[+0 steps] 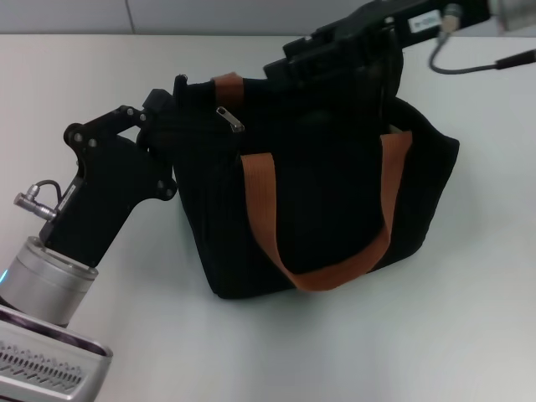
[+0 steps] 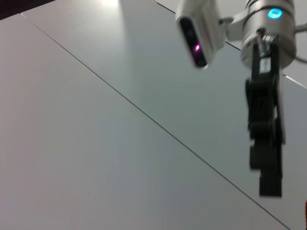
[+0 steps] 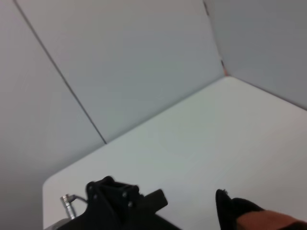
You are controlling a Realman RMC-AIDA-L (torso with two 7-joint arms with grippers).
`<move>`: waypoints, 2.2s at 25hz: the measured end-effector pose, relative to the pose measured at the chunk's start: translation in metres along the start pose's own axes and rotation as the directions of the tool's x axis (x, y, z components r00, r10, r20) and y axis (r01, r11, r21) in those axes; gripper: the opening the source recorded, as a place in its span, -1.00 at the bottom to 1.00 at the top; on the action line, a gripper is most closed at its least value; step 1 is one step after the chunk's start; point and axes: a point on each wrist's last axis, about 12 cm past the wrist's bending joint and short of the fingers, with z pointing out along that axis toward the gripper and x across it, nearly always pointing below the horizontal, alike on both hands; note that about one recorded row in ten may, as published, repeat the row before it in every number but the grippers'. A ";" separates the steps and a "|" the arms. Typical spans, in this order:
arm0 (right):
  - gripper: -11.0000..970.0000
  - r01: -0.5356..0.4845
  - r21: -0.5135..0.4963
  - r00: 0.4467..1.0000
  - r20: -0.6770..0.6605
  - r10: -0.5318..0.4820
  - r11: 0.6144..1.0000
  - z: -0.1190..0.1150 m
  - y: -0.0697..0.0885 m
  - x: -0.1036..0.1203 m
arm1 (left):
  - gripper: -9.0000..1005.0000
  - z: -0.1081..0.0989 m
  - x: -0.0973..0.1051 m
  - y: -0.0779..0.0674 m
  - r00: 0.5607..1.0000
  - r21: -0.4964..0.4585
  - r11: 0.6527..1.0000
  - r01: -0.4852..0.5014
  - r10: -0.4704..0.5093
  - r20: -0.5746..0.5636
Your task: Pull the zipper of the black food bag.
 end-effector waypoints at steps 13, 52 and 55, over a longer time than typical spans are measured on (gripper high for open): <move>0.16 0.030 0.031 0.991 -0.133 -0.026 0.999 0.054 0.003 -0.008 | -0.97 0.000 0.000 0.000 1.000 0.001 1.000 0.002 -0.002 0.002; -0.95 -0.053 0.021 0.998 -0.025 0.053 0.998 0.056 -0.012 0.010 | -0.97 0.003 -0.003 -0.002 1.000 0.004 1.000 0.011 -0.011 0.016; -0.87 -0.072 0.019 0.997 -0.032 0.072 0.997 0.057 -0.011 0.005 | -0.97 0.003 -0.003 -0.002 1.000 0.005 1.000 0.012 -0.012 0.018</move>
